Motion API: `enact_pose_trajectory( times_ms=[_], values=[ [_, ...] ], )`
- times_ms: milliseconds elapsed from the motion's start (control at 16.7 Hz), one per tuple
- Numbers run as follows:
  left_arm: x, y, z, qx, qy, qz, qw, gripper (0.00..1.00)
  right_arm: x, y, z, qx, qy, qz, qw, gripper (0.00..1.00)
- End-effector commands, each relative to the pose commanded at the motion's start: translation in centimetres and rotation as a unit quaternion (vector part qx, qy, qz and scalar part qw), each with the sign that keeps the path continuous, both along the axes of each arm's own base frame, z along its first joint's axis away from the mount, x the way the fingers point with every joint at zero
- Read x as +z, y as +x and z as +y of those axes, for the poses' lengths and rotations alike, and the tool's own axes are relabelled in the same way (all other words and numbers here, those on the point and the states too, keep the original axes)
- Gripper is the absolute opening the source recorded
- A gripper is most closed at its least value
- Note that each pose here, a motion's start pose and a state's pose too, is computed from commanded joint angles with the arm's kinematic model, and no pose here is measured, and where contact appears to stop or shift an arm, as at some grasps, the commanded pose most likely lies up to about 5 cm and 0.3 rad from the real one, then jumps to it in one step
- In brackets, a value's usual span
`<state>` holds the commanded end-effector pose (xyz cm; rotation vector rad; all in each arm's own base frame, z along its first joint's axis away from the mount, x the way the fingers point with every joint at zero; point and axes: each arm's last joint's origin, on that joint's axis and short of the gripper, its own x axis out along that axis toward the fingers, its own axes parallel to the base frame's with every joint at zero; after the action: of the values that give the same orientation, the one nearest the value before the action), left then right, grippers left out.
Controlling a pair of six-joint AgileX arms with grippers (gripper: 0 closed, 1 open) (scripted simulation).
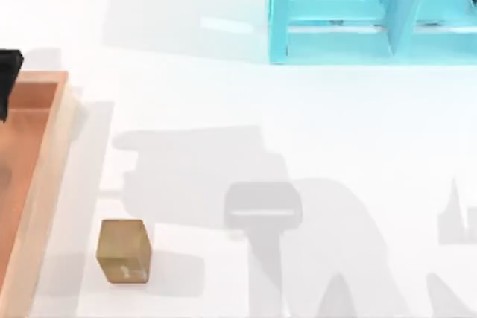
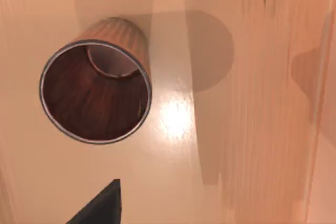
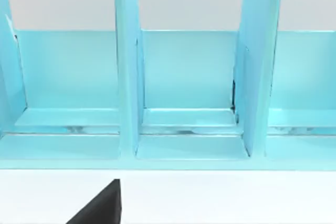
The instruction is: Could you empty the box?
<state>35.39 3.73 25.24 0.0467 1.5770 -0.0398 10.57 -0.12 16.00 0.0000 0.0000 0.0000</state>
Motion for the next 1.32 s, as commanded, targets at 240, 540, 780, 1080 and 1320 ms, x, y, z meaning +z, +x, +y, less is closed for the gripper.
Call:
enact_pose_trajectory(
  times_ms=[240,540,780,1080,1320],
  values=[
    [0.6,0.5,3.7,0.001,0.001,-0.005,1.000,1.00,0.0,0.0,0.0,0.000,0.000,0.000,1.000,1.00],
    [0.6,0.5,3.6,0.000,0.001,-0.007,1.000,1.00,0.0,0.0,0.0,0.000,0.000,0.000,1.000,1.00],
    [-1.0,0.3,3.9,0.000,0.000,-0.004,1.000,1.00,0.0,0.0,0.0,0.000,0.000,0.000,1.000,1.00],
    [-4.4,0.5,4.1,0.001,0.001,-0.005,1.000,1.00,0.0,0.0,0.0,0.000,0.000,0.000,1.000,1.00],
    [-7.9,0.6,3.8,0.001,0.000,-0.005,1.000,1.00,0.0,0.0,0.0,0.000,0.000,0.000,1.000,1.00]
  ],
)
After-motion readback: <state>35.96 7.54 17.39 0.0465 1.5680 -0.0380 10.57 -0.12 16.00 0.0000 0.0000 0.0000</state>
